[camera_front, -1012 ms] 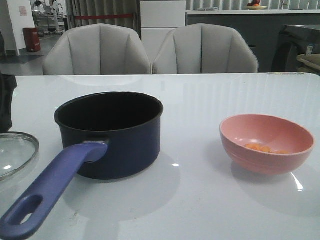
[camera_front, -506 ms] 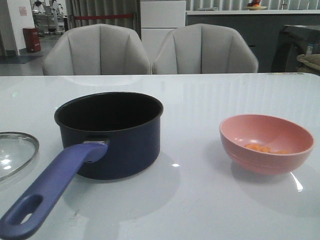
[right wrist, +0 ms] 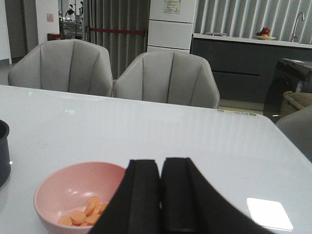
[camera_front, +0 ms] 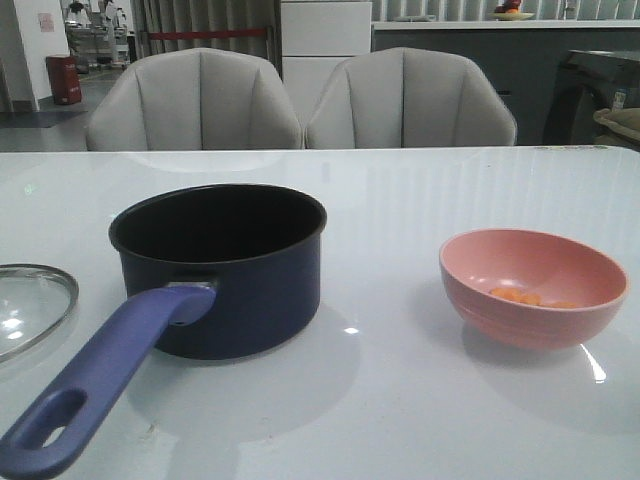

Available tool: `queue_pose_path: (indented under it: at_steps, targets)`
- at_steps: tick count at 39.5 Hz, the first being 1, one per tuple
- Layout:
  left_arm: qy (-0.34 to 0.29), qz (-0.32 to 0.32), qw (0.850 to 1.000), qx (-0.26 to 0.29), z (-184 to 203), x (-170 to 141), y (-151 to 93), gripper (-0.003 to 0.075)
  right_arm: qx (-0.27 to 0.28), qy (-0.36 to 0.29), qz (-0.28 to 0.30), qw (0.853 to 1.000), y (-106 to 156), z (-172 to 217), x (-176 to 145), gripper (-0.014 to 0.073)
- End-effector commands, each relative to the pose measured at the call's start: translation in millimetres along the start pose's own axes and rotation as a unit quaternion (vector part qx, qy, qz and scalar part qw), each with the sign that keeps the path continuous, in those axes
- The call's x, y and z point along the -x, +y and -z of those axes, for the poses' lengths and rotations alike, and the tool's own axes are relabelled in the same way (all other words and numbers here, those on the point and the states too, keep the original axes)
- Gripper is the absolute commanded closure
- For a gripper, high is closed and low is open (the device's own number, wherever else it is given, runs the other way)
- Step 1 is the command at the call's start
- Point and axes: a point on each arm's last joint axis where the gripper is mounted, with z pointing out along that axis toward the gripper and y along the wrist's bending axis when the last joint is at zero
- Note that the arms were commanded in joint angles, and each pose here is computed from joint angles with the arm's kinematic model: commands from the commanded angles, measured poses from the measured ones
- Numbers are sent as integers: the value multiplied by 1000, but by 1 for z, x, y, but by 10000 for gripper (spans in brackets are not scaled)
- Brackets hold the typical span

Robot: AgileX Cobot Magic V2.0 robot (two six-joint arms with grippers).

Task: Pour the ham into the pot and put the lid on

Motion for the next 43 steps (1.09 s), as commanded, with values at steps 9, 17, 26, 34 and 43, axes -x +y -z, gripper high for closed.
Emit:
queue_pose_path:
  at_steps: [9,17,26,34,43]
  targets:
    - [-161,-2,987,-19,31,-42,6,103,-1,-42,6,999,0,2,5,459]
    - [-166,-2,986,-19,28,-64,9,103,-1,-42,6,999,0,2,5,459]
    - [-158,2,987,-20,25,-68,10,103,-1,-42,6,999,0,2,5,459]
    - [-158,2,987,-20,25,-68,10,103,-1,-42,6,999,0,2,5,459]
    - [-158,2,987,-20,25,-68,10,103,-1,-42,6,999,0,2,5,459]
